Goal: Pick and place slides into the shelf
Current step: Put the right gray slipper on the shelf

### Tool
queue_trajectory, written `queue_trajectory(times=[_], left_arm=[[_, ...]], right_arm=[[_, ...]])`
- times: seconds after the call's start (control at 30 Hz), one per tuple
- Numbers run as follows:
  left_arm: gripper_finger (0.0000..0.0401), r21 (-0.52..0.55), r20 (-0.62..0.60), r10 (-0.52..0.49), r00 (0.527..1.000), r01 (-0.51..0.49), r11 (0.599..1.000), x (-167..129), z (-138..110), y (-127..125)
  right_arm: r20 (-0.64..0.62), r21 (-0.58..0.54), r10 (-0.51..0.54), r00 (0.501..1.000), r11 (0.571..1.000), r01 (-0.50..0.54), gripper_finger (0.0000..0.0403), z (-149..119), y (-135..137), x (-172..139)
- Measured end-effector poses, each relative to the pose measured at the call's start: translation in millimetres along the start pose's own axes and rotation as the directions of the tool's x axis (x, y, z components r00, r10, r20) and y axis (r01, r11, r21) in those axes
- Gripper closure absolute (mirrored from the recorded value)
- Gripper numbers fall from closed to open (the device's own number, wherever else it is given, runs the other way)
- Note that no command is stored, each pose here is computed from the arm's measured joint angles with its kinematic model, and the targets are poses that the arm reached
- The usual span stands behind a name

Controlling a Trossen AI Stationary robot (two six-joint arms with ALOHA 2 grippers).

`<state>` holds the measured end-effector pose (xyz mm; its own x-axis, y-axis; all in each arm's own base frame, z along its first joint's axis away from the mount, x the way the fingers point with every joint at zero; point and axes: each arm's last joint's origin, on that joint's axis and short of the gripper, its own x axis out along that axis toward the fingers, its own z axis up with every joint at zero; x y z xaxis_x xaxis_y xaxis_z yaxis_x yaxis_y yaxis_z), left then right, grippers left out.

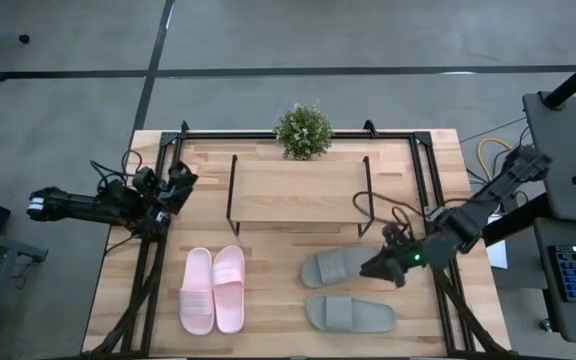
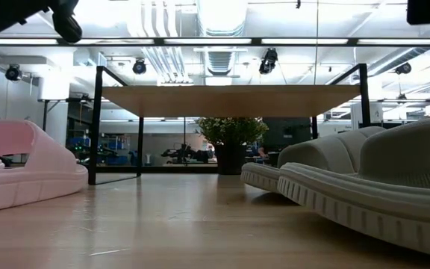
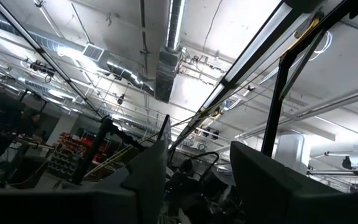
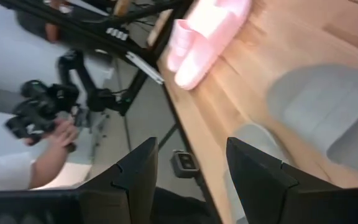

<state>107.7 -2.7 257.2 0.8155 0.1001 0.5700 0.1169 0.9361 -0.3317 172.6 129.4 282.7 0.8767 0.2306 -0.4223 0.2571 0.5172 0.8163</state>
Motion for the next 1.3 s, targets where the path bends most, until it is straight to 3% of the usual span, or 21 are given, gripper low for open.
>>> queue_trajectory(times=[0.4,0.7,0.93,1.3], left_arm=[[0.0237,0.003,-0.016,0.005,1.0,-0.005,1.0,1,-3,1],[0.0237,0.003,-0.018,0.005,1.0,-0.005,1.0,1,-3,1],[0.0237,0.002,-0.016,0.004,1.0,-0.004,1.0,1,-3,1],[0.0237,0.002,-0.017,0.004,1.0,-0.004,1.0,1,-3,1]], right_arm=[[-0.034,0.012,-0.159,0.987,0.987,0.159,0.022,-21,-15,37],[-0.053,0.042,-0.298,0.953,0.953,0.3,0.022,-37,-32,63],[-0.004,0.063,-0.427,0.904,0.903,0.426,0.022,-47,-49,79],[0.009,0.102,-0.509,0.86,0.856,0.506,0.022,-59,-66,97]])
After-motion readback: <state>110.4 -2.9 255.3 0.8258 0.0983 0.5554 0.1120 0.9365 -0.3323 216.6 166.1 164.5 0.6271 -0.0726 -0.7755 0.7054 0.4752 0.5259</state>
